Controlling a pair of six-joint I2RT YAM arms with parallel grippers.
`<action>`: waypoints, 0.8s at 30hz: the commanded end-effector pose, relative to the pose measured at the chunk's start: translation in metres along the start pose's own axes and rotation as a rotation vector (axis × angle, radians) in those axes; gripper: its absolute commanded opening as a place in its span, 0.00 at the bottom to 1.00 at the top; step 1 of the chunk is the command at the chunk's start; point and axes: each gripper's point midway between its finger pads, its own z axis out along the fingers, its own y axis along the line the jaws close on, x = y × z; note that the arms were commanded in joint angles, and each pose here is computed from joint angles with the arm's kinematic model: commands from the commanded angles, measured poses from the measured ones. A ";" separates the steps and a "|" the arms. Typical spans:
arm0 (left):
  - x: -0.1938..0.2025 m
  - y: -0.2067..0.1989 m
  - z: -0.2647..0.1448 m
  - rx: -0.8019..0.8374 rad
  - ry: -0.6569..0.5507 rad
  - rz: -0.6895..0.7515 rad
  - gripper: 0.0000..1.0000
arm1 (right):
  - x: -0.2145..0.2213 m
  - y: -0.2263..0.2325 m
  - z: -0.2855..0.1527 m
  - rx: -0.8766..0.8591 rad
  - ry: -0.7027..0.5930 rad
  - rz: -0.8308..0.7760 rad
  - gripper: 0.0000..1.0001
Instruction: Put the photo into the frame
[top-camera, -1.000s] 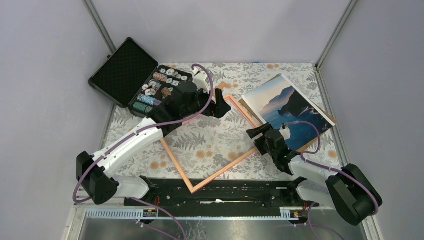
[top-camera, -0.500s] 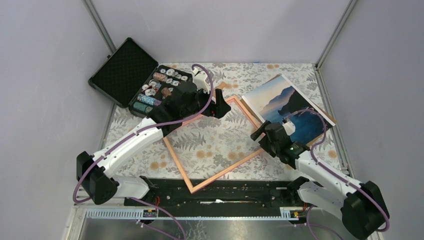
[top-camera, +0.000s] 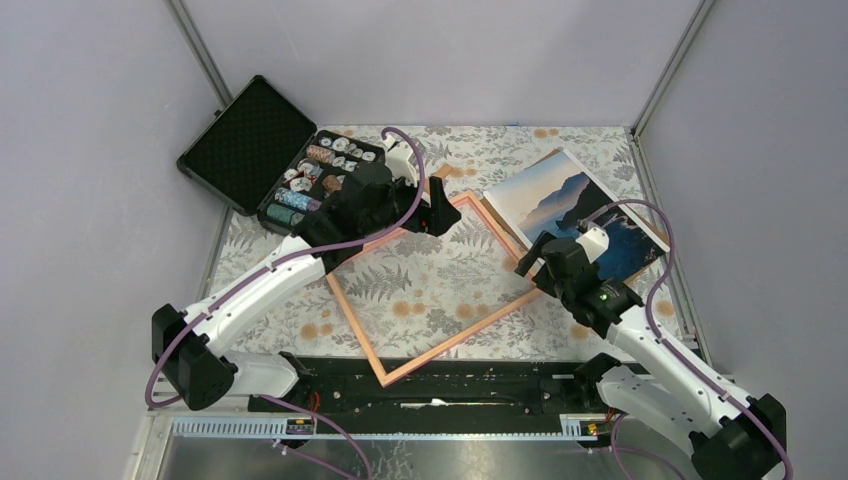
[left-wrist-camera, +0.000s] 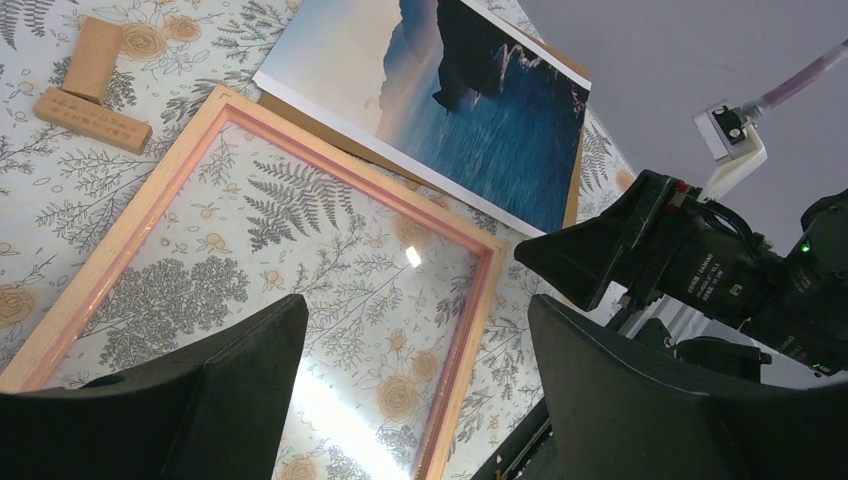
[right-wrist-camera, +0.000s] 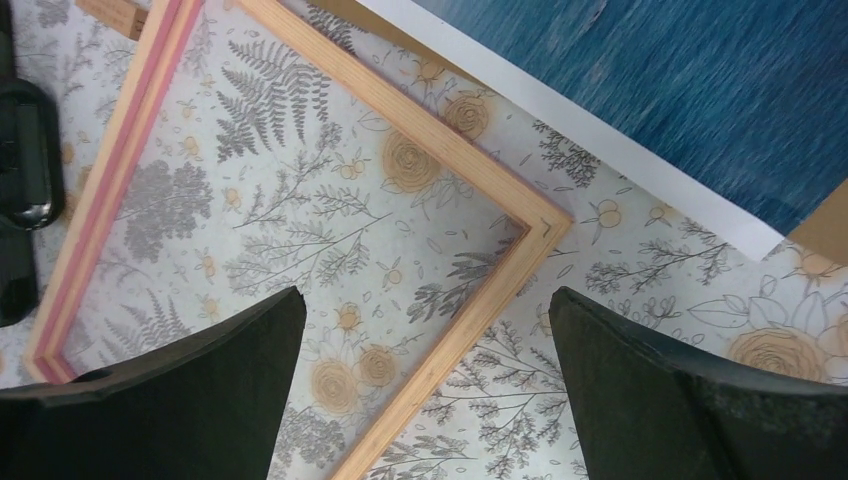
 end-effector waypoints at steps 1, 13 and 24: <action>-0.019 -0.013 -0.011 0.045 -0.077 0.014 0.86 | -0.016 -0.005 0.000 0.049 -0.066 -0.081 1.00; -0.022 -0.020 -0.017 0.067 -0.090 0.025 0.87 | -0.037 -0.061 0.034 0.031 -0.036 0.265 1.00; -0.019 -0.025 -0.015 0.087 -0.073 0.025 0.87 | -0.021 -0.131 0.035 0.174 -0.022 0.566 0.99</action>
